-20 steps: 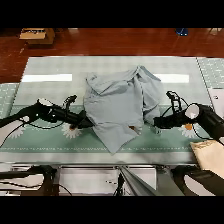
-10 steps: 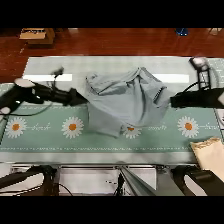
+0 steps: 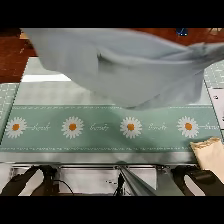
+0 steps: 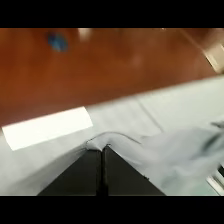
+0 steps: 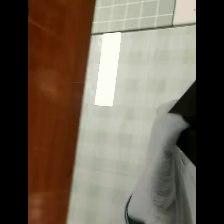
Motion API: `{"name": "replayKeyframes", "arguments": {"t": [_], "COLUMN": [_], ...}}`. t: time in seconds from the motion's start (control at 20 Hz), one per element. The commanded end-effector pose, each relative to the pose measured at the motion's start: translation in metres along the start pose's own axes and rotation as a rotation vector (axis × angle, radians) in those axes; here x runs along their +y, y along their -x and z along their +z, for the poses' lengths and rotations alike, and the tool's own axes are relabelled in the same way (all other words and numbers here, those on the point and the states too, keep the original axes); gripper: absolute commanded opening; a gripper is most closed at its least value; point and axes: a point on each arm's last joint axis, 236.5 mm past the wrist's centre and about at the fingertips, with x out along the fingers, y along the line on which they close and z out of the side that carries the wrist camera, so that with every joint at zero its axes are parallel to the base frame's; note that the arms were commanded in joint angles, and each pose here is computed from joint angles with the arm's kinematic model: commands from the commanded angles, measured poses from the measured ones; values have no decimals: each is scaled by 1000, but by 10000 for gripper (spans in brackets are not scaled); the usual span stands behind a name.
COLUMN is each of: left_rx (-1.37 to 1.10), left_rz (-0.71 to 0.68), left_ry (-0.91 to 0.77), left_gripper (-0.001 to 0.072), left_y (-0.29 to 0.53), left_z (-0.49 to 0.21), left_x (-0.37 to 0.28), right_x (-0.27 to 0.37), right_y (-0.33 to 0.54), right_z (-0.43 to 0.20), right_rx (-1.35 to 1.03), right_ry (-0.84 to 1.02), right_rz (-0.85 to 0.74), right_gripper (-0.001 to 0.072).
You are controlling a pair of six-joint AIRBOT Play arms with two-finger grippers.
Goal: Fold the shirts.
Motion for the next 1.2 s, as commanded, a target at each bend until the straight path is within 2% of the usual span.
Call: {"name": "replayKeyframes", "arguments": {"t": [0.0, 0.2, 0.35, 0.55, 0.75, 0.9, 1.05, 1.15], "left_rx": [-265, -337, -289, -107, 143, 232, 351, 412], "left_rz": [84, 275, 409, 454, 522, 592, 571, 541], "left_ry": [-241, -318, -328, -307, -193, -133, -24, 57], "left_gripper": [14, 14, 14, 14, 13, 13, 13, 14], "left_y": [70, 118, 145, 155, 164, 167, 144, 119], "left_z": [79, 93, 71, 17, -44, -56, -77, -92], "left_x": [-79, -104, -106, -111, -90, -59, -19, 17], "right_x": [-12, -20, -25, -21, -11, -2, 20, 21], "right_y": [64, 135, 160, 165, 169, 134, 65, 1], "right_z": [59, 90, 66, -5, -13, -10, -12, -24], "right_rx": [-199, -330, -243, 35, 60, 145, 312, 459], "right_ry": [-80, -124, -139, -144, -187, -166, -70, 14], "right_rz": [-11, -3, -13, -11, 28, 45, 107, 87], "right_gripper": [24, 24, 24, 24, 23, 22, 22, 22]}}
